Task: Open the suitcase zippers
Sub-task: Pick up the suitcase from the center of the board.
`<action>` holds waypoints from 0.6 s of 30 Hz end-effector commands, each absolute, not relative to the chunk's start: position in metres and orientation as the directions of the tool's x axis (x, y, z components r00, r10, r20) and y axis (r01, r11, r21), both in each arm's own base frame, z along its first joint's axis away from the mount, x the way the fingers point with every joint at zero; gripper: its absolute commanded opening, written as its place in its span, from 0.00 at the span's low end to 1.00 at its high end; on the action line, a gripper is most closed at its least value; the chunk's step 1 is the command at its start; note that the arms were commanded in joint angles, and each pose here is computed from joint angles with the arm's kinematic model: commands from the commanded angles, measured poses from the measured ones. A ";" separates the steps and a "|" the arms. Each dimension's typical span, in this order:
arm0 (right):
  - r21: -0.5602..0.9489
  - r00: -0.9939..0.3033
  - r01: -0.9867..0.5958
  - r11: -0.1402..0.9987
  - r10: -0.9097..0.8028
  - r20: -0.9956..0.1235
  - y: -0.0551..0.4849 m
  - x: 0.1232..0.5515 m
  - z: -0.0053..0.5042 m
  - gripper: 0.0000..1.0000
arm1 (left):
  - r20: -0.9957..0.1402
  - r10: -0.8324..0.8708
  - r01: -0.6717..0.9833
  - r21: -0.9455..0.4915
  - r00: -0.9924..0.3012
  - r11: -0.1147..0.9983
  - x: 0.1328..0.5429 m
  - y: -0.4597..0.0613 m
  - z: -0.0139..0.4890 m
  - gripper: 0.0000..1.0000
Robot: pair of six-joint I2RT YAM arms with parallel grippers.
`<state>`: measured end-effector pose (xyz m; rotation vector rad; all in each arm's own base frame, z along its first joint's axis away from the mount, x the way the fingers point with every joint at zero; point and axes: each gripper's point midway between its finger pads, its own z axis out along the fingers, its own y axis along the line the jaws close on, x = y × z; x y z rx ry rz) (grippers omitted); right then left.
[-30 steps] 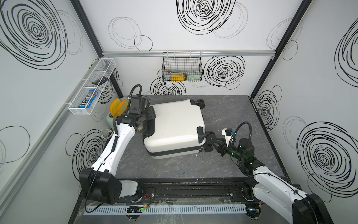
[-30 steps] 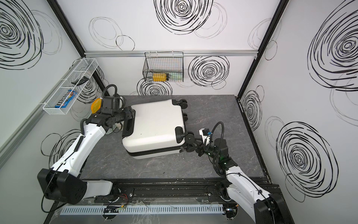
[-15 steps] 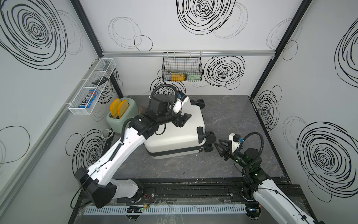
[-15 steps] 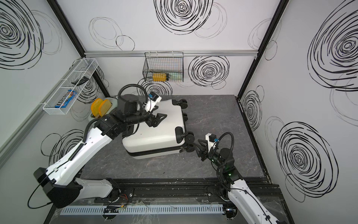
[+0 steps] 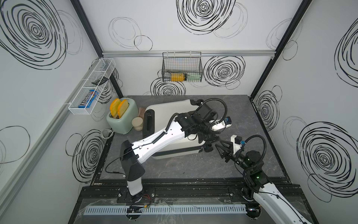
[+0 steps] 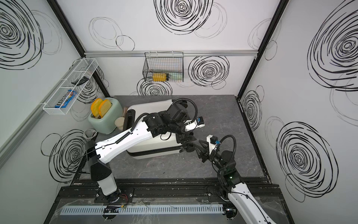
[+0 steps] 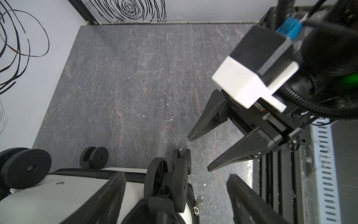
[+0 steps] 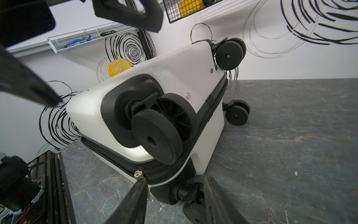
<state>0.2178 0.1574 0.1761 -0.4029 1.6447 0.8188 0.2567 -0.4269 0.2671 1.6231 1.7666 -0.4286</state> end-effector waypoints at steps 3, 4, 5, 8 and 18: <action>0.277 -0.225 -0.659 0.699 0.168 -0.960 0.156 0.217 0.179 0.51 | -0.551 0.833 0.924 0.344 0.053 0.168 0.274 -0.422 0.250 0.91; 0.277 -0.226 -0.657 0.701 0.167 -0.960 0.156 0.217 0.178 0.51 | -0.545 0.837 0.919 0.353 0.049 0.176 0.278 -0.422 0.248 0.91; 0.276 -0.225 -0.657 0.702 0.167 -0.960 0.156 0.217 0.178 0.51 | -0.539 0.841 0.915 0.360 0.046 0.181 0.281 -0.421 0.246 0.91; 0.274 -0.222 -0.656 0.703 0.167 -0.960 0.156 0.217 0.177 0.51 | -0.497 0.867 0.911 0.369 0.025 0.185 0.290 -0.414 0.233 0.92; 0.280 -0.231 -0.648 0.708 0.168 -0.959 0.154 0.218 0.172 0.51 | -0.405 0.914 0.946 0.306 0.029 0.106 0.292 -0.406 0.198 0.80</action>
